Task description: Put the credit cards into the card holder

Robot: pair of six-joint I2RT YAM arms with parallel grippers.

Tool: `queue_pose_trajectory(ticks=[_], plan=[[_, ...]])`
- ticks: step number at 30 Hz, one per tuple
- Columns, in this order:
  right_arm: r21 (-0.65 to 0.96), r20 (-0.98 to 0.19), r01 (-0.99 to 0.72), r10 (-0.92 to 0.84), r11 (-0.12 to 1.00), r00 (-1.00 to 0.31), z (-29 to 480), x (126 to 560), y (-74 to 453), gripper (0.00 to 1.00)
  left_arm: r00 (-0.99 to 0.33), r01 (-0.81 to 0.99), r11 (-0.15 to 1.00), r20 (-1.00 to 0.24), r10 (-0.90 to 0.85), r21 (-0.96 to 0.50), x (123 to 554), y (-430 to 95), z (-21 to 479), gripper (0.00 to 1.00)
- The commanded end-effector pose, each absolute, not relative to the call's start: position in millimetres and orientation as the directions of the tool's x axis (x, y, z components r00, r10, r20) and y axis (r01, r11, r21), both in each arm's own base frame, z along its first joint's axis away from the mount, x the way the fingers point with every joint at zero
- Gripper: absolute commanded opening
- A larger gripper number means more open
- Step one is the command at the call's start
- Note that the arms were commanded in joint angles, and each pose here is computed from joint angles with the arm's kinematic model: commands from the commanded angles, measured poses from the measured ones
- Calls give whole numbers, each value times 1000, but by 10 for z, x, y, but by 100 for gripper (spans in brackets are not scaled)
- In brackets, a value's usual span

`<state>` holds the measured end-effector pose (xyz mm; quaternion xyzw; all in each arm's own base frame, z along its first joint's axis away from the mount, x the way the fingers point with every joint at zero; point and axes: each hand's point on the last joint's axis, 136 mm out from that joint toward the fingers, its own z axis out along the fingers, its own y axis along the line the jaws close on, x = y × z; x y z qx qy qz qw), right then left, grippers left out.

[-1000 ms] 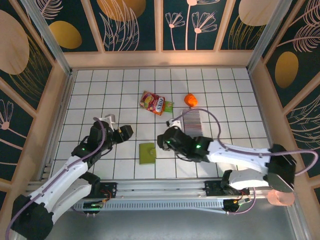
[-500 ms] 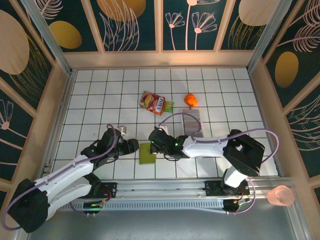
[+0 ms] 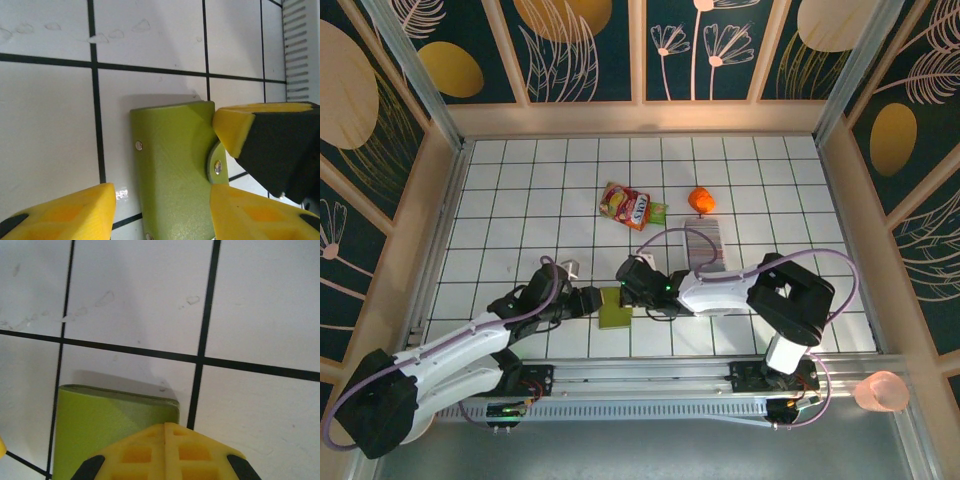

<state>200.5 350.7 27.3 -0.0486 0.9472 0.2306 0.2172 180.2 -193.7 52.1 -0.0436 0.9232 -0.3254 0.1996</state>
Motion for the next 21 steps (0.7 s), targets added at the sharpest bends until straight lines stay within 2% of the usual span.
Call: queue_pose_trajectory(ticks=[1, 16, 21], plan=[[377, -397, -152, 11, 914, -918, 40, 1960, 3371, 0, -928, 50, 770, -315, -200, -636, 1739, -1988, 477, 51], [365, -380, -105, 46, 925, -924, -88, 1893, 3201, 0, -955, 75, 766, -267, -129, -638, 1551, -2191, 312, 36], [370, -380, -102, 50, 924, -924, -89, 1871, 3182, 0, -938, 53, 786, -301, -173, -615, 1591, -2071, 333, 40]])
